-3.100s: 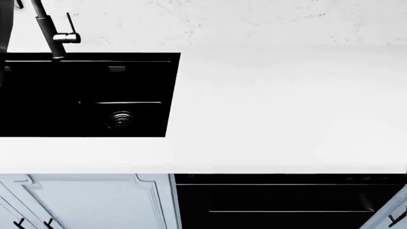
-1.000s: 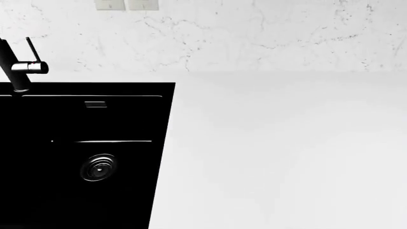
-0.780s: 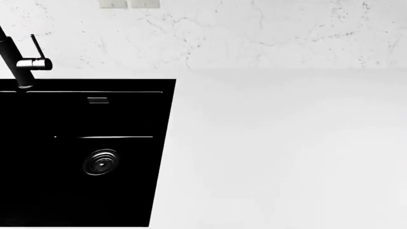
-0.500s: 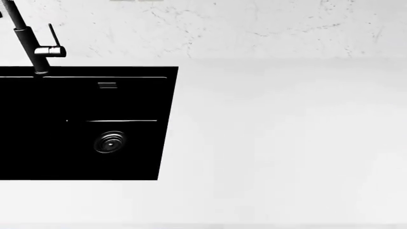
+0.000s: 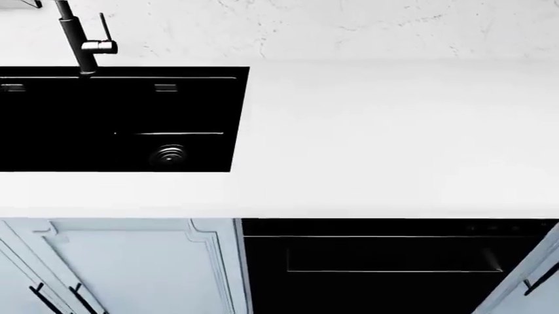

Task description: Pick and place the shaker into the drawer. Then close the cabinet.

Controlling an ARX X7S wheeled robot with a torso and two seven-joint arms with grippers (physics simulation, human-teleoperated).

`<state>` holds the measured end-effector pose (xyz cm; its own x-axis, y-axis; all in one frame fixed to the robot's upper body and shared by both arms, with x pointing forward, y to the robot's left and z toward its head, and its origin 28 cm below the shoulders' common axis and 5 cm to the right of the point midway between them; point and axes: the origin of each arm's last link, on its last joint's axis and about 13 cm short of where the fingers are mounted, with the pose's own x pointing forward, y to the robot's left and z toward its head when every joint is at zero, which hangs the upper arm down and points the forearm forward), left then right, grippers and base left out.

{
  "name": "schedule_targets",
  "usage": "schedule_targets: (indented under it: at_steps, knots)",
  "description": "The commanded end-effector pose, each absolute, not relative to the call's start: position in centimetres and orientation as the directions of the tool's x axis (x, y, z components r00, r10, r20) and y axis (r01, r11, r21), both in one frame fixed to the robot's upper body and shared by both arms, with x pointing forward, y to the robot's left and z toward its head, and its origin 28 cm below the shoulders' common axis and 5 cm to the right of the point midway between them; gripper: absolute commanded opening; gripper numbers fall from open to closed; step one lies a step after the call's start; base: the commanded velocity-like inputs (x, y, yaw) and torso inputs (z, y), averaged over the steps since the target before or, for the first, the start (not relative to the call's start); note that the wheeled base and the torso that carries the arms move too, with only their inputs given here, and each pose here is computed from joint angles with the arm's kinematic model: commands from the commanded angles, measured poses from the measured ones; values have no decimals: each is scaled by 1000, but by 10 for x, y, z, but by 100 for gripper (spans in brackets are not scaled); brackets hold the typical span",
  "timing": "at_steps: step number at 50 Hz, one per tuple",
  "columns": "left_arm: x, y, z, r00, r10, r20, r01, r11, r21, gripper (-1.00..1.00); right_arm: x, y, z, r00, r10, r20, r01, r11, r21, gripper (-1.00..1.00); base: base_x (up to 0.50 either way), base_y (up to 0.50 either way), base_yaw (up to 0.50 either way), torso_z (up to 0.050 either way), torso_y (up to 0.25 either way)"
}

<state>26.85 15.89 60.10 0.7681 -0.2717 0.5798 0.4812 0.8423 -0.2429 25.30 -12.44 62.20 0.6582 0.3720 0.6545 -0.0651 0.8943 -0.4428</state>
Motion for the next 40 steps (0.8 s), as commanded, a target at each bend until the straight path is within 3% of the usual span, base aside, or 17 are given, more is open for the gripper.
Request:
schedule_targets:
  at_steps: [1,7,8,11,15,17,21,31,34,36,40]
  knots:
    - [271,158,599,772,-283,569,492,833,-252,-100,254,-127,622,666,359,654,-53,897,-439,-100,-500,-1,0,0,0]
    - [281,157,585,785,-282,551,469,853,-231,-100,263,-128,617,692,351,631,-68,902,-426,-100,-333,5,0,0,0]
    - [298,162,555,851,-261,456,420,859,-293,-100,265,-128,606,703,345,622,-77,906,-416,-100,0,0,0,0,0]
    - [317,170,453,949,-241,205,303,878,-371,-100,305,-128,511,867,325,378,-214,928,-306,-100,0,0,0,0,0]
    - [277,178,345,956,-244,161,284,906,-312,-100,288,-122,410,923,266,279,-228,960,-161,-100,0,0,0,0,0]
    - [241,180,310,936,-259,240,314,922,-228,-100,263,-120,370,923,207,325,-178,977,-118,-100,0,0,0,0,0]
    - [212,188,256,951,-262,164,294,930,-220,-100,218,-116,323,870,139,473,-124,990,-63,-100,0,0,0,0,0]
    - [188,203,212,969,-235,73,246,943,-226,-100,209,-110,288,885,85,458,-97,995,3,-100,0,0,0,0,0]
    - [186,205,208,972,-226,57,233,945,-228,-100,203,-117,284,904,-53,425,40,998,40,-100,0,0,0,0,0]
    - [184,206,204,974,-224,46,229,946,-228,-100,198,-106,280,913,77,401,-78,997,-14,-100,0,0,0,0,0]
    - [182,205,199,974,-226,37,228,948,-221,-100,199,-105,274,934,54,352,-59,998,5,-100,0,0,0,0,0]
